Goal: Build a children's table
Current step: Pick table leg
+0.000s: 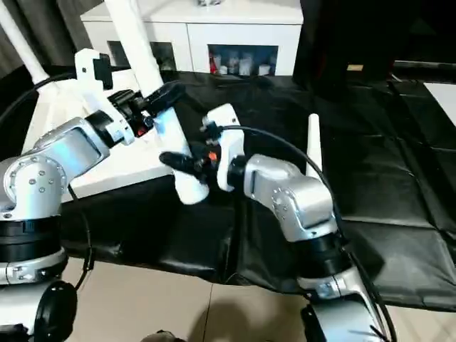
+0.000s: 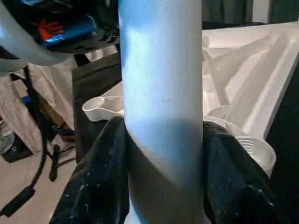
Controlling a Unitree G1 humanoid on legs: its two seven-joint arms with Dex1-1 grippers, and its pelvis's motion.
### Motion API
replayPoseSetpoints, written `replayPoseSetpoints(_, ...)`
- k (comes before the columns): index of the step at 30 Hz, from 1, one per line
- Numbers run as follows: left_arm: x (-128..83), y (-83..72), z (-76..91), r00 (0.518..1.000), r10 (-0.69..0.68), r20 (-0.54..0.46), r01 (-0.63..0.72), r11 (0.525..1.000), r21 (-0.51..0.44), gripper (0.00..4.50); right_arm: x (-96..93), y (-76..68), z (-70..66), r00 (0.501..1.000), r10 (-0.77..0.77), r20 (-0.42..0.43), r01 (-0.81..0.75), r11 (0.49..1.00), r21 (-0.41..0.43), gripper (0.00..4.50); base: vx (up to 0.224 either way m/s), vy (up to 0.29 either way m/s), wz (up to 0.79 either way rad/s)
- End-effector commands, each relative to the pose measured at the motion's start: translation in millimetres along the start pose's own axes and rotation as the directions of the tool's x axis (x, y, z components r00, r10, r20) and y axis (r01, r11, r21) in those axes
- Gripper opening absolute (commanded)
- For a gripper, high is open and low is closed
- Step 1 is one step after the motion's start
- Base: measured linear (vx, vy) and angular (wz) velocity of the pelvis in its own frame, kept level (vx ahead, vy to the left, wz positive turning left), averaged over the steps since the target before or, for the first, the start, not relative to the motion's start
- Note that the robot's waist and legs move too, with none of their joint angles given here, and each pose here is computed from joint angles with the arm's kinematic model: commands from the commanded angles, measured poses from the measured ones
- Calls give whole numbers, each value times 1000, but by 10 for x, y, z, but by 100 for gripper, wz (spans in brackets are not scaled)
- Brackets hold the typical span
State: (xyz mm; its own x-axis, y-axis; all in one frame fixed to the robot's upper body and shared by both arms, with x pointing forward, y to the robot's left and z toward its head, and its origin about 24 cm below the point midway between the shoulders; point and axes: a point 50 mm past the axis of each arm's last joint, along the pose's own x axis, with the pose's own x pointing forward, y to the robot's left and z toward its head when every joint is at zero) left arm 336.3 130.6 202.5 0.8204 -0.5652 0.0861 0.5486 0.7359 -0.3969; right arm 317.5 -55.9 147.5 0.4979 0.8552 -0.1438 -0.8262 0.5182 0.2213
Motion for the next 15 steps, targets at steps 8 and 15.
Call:
replayPoseSetpoints(8,-59,-5,30,1000,-9,14,9,1000,-26,225,32,20,92,1000,-9,26,10,998,-54,186,0,0,0)
replayPoseSetpoints(15,-64,-38,75,998,-59,13,59,998,-23,188,39,-4,108,999,-28,29,30,997,-69,186,0,0,0)
